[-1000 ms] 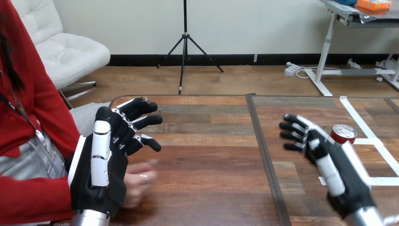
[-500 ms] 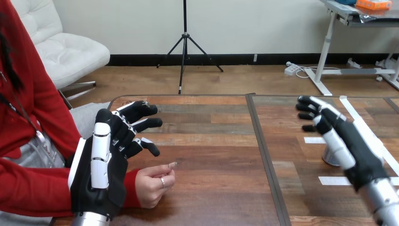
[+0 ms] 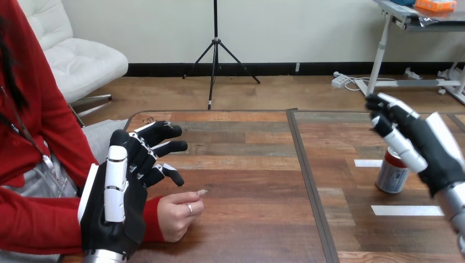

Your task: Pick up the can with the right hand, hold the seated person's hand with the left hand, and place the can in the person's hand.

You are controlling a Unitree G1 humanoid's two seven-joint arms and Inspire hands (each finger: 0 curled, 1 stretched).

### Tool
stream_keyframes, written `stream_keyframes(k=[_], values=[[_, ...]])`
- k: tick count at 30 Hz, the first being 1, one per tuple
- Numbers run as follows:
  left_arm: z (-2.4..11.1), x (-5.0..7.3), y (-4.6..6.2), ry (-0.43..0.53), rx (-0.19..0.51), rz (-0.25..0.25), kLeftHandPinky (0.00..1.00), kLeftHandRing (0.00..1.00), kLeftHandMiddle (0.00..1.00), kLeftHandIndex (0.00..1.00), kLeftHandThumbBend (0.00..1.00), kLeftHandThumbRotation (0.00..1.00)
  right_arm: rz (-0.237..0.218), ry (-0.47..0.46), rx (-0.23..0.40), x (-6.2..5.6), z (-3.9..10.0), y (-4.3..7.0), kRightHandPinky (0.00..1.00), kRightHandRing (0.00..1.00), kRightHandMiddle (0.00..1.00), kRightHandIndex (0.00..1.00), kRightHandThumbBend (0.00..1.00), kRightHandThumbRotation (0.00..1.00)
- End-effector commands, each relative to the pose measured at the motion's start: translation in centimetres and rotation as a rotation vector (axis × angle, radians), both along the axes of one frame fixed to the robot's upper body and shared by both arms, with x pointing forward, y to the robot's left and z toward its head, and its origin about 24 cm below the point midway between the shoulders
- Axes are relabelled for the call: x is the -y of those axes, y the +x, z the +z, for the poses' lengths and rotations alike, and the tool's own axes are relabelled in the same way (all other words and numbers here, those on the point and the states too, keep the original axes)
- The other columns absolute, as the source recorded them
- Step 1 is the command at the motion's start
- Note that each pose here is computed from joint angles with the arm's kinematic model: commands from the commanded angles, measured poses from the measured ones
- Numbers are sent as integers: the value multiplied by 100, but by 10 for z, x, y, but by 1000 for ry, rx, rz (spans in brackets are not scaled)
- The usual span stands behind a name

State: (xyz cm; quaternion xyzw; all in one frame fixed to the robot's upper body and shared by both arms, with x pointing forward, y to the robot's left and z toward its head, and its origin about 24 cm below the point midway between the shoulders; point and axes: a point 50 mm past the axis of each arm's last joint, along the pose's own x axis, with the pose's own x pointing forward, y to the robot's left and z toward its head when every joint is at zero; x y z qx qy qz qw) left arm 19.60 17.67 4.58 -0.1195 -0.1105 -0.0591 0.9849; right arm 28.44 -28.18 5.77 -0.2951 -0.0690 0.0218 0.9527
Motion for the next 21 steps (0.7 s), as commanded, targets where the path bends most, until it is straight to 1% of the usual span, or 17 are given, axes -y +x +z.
stream_keyframes(k=[1, 5, 9, 14, 21], values=[[21, 6, 7, 2, 103, -27, 32, 67, 71, 65, 43, 100, -20, -99, 171, 8, 53, 32, 78, 85, 87, 87, 88, 100], [21, 6, 7, 4, 104, -31, 32, 67, 71, 66, 43, 100, -42, -139, 157, 11, 57, 37, 78, 85, 87, 88, 88, 100], [20, 6, 8, 4, 102, -31, 32, 67, 71, 66, 43, 100, -76, -194, 124, 15, 59, 43, 78, 85, 88, 88, 88, 99], [20, 6, 8, 3, 101, -34, 32, 67, 71, 66, 43, 100, -105, -247, 92, 18, 61, 49, 78, 85, 88, 89, 90, 98], [20, 6, 9, 6, 101, -38, 32, 67, 71, 65, 42, 100, -160, -374, 12, 23, 61, 59, 75, 84, 88, 90, 95, 99]])
